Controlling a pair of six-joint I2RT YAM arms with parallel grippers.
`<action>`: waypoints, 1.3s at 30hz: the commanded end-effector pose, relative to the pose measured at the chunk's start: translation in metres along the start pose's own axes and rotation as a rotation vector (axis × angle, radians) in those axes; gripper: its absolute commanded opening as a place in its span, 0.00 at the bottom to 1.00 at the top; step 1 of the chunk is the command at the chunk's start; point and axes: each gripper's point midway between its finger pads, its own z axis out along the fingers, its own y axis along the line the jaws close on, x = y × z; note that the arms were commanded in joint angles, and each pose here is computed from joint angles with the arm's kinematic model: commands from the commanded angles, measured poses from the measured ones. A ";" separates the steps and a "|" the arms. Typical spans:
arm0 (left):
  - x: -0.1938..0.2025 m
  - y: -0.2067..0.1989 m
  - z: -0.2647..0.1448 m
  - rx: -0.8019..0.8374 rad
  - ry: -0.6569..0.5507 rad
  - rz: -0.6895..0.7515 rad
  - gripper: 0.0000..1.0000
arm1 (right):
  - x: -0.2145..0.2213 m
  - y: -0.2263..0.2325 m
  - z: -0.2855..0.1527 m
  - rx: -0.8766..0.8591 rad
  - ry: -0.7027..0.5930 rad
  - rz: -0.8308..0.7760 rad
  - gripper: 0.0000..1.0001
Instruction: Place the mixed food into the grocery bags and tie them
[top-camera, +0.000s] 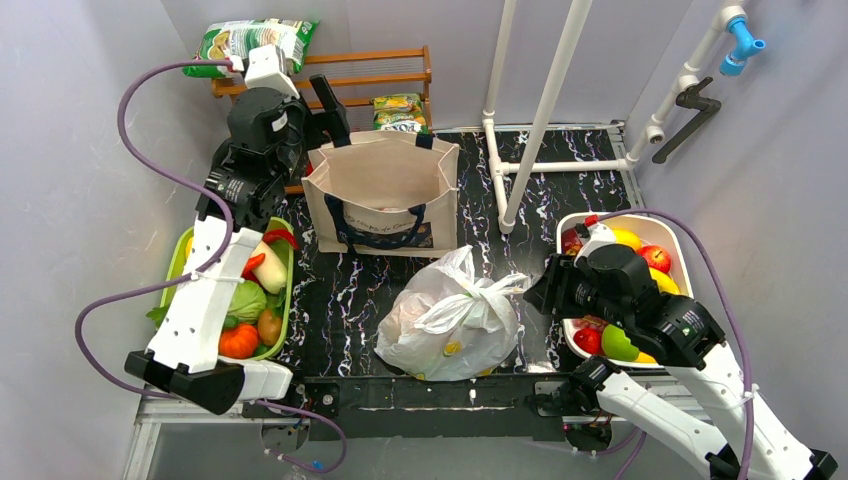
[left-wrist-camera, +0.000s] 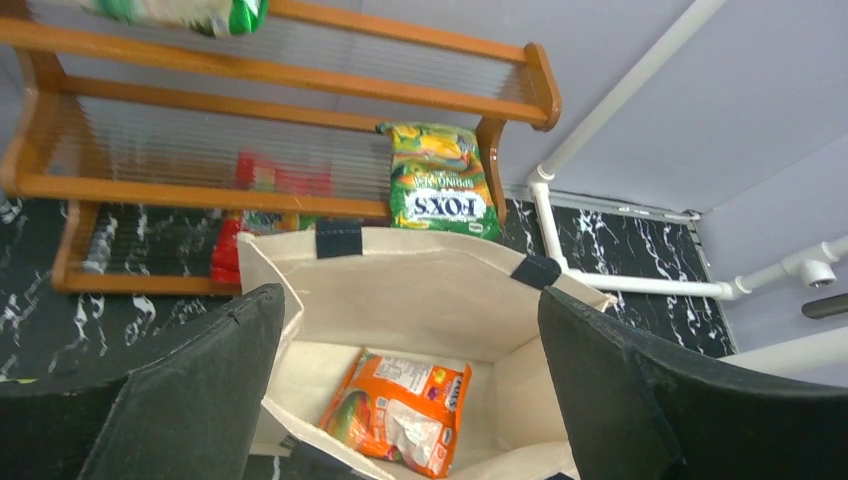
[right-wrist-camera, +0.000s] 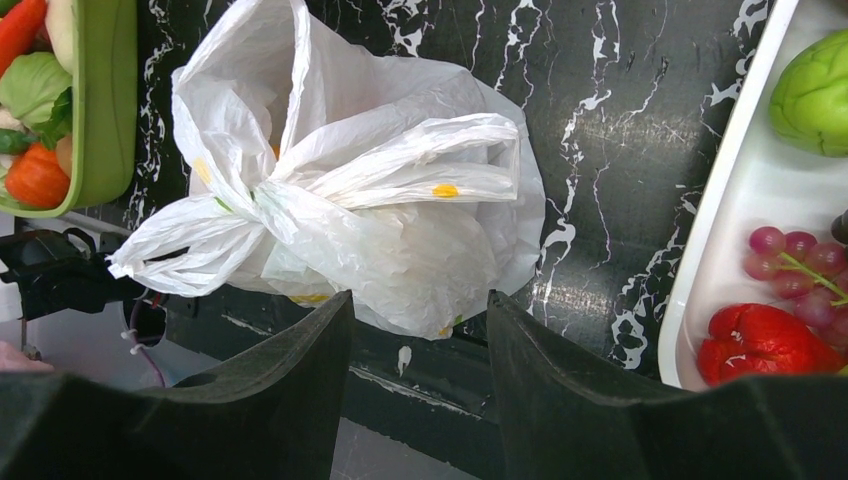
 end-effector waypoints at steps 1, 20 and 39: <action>-0.048 0.001 -0.020 -0.012 -0.125 0.053 0.98 | 0.003 0.000 0.001 -0.004 0.006 0.013 0.59; -0.075 0.008 0.060 -0.118 -0.151 0.460 0.98 | 0.014 -0.008 0.002 0.013 0.028 0.028 0.59; -0.037 0.052 0.190 -0.468 -0.087 0.850 0.98 | 0.033 -0.013 0.012 0.014 0.093 0.015 0.59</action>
